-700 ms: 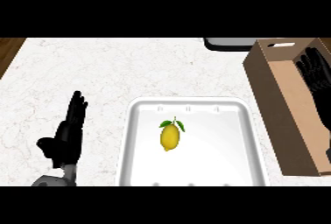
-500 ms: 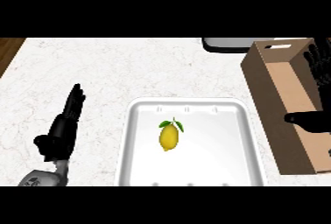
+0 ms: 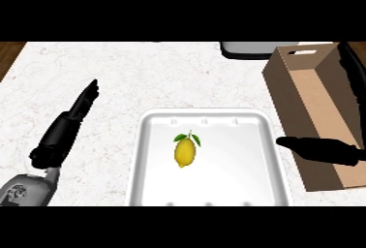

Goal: Pick the lemon from the tray and place it in the cardboard box

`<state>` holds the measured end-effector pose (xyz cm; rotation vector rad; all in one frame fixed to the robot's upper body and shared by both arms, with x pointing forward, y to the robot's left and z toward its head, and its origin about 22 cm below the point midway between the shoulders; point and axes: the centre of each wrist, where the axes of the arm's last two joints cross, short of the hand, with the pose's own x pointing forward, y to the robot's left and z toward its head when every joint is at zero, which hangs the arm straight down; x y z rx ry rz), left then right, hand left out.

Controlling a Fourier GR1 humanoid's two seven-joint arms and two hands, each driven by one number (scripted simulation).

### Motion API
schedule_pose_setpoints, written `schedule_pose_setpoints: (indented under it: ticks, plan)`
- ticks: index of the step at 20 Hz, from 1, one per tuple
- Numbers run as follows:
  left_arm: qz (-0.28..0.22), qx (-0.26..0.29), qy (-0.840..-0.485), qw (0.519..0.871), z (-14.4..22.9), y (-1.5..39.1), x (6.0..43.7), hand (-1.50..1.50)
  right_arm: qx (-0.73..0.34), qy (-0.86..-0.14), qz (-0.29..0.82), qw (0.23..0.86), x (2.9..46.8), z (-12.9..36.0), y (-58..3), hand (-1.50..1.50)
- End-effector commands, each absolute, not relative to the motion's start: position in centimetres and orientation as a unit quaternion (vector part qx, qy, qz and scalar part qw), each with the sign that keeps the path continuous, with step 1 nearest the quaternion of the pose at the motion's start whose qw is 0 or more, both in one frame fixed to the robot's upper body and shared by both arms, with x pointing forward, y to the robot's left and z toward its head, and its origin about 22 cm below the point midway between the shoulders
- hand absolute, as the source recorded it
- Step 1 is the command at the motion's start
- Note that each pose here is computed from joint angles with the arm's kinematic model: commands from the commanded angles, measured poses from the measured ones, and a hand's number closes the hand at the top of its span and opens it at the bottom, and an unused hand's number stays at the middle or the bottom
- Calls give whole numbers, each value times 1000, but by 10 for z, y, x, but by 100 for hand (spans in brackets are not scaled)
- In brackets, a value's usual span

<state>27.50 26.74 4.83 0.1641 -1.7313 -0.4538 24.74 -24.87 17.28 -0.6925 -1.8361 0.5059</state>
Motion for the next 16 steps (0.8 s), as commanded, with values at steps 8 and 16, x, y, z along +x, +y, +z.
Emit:
schedule_pose_setpoints:
  ticks: [8, 16]
  plan:
    - [-239, 41, -755, 609, 66, 270, 291, 0, -378, -646, 422, 512, 203, 173, -165, -150]
    - [-234, 27, -759, 607, 71, 246, 295, 0, -379, -506, 558, 538, 207, 178, -97, -150]
